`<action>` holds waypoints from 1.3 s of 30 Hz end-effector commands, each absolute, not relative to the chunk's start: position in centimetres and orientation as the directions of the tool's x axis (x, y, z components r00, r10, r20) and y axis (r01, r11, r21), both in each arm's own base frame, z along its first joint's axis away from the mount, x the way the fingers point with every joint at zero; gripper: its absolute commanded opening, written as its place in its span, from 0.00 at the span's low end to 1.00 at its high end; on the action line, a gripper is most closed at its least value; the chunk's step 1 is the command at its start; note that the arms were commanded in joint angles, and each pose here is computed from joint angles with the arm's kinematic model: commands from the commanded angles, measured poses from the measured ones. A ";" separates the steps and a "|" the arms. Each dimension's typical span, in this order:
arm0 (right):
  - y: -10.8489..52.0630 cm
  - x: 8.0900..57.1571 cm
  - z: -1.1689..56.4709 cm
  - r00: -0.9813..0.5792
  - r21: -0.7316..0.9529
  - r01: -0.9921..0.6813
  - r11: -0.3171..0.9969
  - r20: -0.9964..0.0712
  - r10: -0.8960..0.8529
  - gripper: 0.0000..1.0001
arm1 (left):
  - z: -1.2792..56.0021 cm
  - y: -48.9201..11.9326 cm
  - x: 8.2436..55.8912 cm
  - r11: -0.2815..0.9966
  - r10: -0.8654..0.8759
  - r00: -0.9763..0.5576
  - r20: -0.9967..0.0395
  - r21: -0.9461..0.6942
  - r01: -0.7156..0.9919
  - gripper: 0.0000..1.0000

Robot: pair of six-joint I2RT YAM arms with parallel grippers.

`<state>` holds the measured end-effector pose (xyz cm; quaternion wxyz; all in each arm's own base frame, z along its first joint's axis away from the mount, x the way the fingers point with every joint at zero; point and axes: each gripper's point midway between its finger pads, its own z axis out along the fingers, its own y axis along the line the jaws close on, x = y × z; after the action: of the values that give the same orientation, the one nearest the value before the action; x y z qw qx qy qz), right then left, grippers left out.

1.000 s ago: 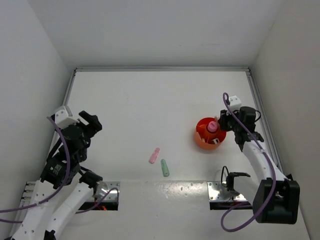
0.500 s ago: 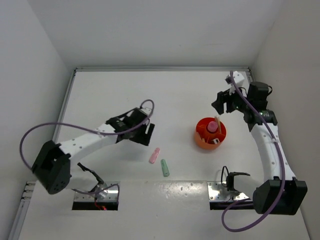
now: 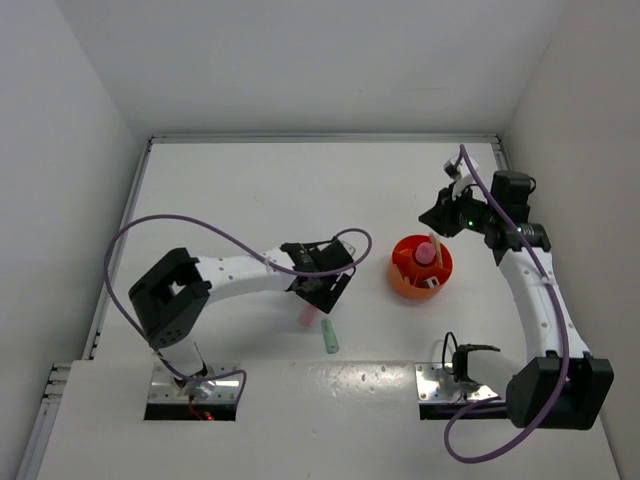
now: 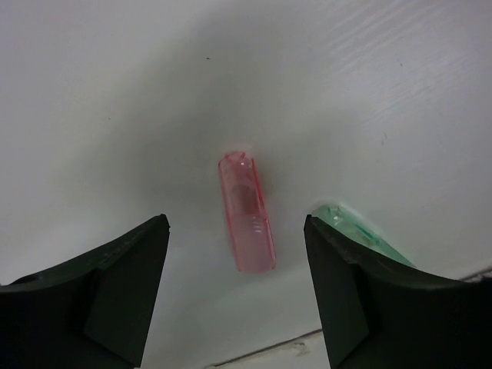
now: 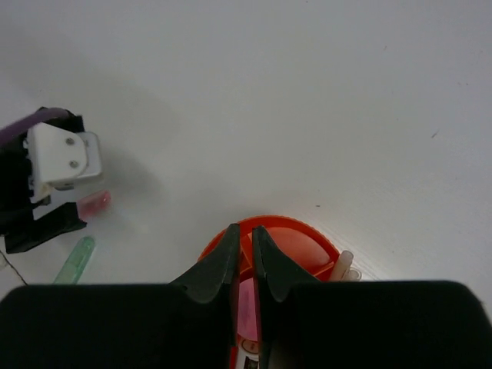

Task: Sort the stationery into containers
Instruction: Pick up the pen from the center of the board.

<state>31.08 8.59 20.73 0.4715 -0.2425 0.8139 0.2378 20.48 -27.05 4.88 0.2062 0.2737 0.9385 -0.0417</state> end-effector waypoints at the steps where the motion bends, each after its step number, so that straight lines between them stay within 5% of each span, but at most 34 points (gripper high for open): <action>1: 9.0 30.8 21.6 -0.405 0.157 -0.641 0.752 -0.901 -0.158 0.11 | 4.2 -27.6 21.4 0.864 0.484 -0.773 -0.409 0.085 0.496 0.76; 7: 8.9 30.8 21.6 -0.398 0.147 -0.636 0.757 -0.903 -0.160 0.12 | 3.1 -27.6 22.4 0.875 0.469 -0.786 -0.402 0.088 0.477 0.70; 14: 8.6 31.0 21.7 -0.383 0.126 -0.627 0.769 -0.909 -0.164 0.12 | 1.3 -28.1 22.1 0.865 0.481 -0.801 -0.358 0.045 0.499 0.50; 19: 8.5 31.0 21.9 -0.377 0.116 -0.622 0.774 -0.911 -0.166 0.12 | 0.4 -27.9 21.5 0.862 0.490 -0.809 -0.326 0.040 0.506 0.48; 28: 8.3 31.1 22.2 -0.362 0.100 -0.618 0.780 -0.917 -0.169 0.12 | 2.8 -29.0 23.1 0.877 0.440 -0.804 -0.400 0.000 0.480 0.26; 31: 8.0 31.3 22.1 -0.372 0.101 -0.598 0.795 -0.914 -0.164 0.70 | 7.3 -30.8 25.1 0.885 0.372 -0.772 -0.516 -0.052 0.462 0.16; 33: 8.0 31.3 21.9 -0.372 0.101 -0.598 0.795 -0.914 -0.164 0.76 | 10.4 -32.0 26.6 0.887 0.308 -0.743 -0.595 -0.104 0.451 0.12; 35: 7.9 31.4 21.8 -0.366 0.086 -0.596 0.798 -0.914 -0.175 0.60 | 13.2 -33.2 28.0 0.882 0.255 -0.709 -0.657 -0.144 0.450 0.10; 36: 7.7 31.5 21.5 -0.368 0.083 -0.590 0.803 -0.913 -0.176 0.19 | 14.2 -33.7 28.9 0.880 0.225 -0.693 -0.685 -0.162 0.446 0.08; 37: 7.3 31.8 21.8 -0.362 0.068 -0.566 0.821 -0.916 -0.173 0.06 | 15.3 -33.8 29.6 0.881 0.198 -0.680 -0.706 -0.176 0.440 0.07; 39: 6.6 32.3 21.3 -0.362 0.054 -0.530 0.846 -0.917 -0.169 0.00 | 17.6 -34.6 30.6 0.870 0.143 -0.655 -0.742 -0.222 0.441 0.05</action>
<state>31.20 7.65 20.50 0.4906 -0.2274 0.8157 0.2055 28.07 -33.11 12.02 0.3144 0.2000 0.9176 -0.1385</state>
